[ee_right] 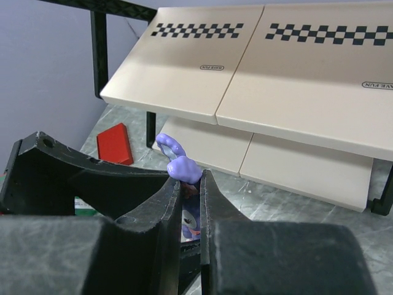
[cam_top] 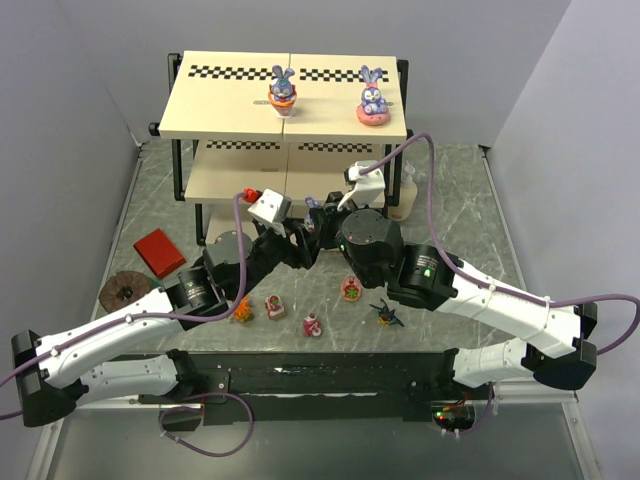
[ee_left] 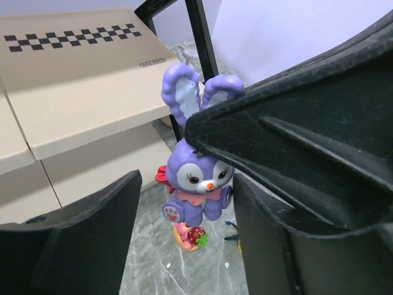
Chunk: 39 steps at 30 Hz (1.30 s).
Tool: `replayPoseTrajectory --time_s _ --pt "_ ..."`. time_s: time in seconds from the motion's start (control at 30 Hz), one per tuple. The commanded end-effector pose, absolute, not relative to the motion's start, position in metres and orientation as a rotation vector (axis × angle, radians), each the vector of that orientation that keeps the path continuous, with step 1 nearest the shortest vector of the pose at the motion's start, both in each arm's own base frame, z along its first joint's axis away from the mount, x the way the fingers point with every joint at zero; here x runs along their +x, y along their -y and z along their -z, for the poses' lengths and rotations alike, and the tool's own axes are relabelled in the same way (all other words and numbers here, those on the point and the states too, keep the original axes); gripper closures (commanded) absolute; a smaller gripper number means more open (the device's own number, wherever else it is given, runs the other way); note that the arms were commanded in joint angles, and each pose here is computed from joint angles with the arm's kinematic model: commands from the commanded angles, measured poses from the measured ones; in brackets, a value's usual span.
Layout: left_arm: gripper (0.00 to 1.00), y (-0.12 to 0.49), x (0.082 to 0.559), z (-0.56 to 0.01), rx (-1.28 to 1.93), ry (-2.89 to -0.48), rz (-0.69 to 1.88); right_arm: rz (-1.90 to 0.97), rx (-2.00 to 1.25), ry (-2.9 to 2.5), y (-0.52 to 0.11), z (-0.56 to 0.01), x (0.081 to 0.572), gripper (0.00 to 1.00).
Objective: Place and organize the plastic toys onto the shelf
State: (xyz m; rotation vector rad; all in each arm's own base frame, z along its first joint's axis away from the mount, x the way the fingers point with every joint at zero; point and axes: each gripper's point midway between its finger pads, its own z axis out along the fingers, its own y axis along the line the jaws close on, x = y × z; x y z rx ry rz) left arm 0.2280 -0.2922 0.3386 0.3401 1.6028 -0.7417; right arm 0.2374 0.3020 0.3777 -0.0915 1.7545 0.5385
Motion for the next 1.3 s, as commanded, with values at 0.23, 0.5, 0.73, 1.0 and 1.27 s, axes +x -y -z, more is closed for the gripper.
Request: replayPoseTrajectory --time_s 0.23,0.5,0.73,1.0,1.27 --pt "0.61 0.29 0.233 -0.377 0.262 -1.502 0.768 -0.632 -0.072 -1.724 -0.305 -0.403 0.231 1.0" --pt "0.99 0.289 0.231 -0.374 0.281 -1.512 0.759 -0.624 -0.133 -1.739 -0.31 -0.4 0.228 0.84" --pt "0.99 0.291 0.208 -0.373 0.439 -1.471 0.817 -0.662 -0.284 -1.709 -0.304 -0.399 0.215 0.36" --pt "0.99 0.295 0.178 -0.376 0.614 -1.41 0.902 -0.8 -0.451 -1.588 -0.307 -0.413 0.191 0.4" --pt "0.99 0.304 0.163 -0.366 0.737 -1.422 0.941 -0.885 -0.497 -1.498 -0.314 -0.416 0.18 0.67"
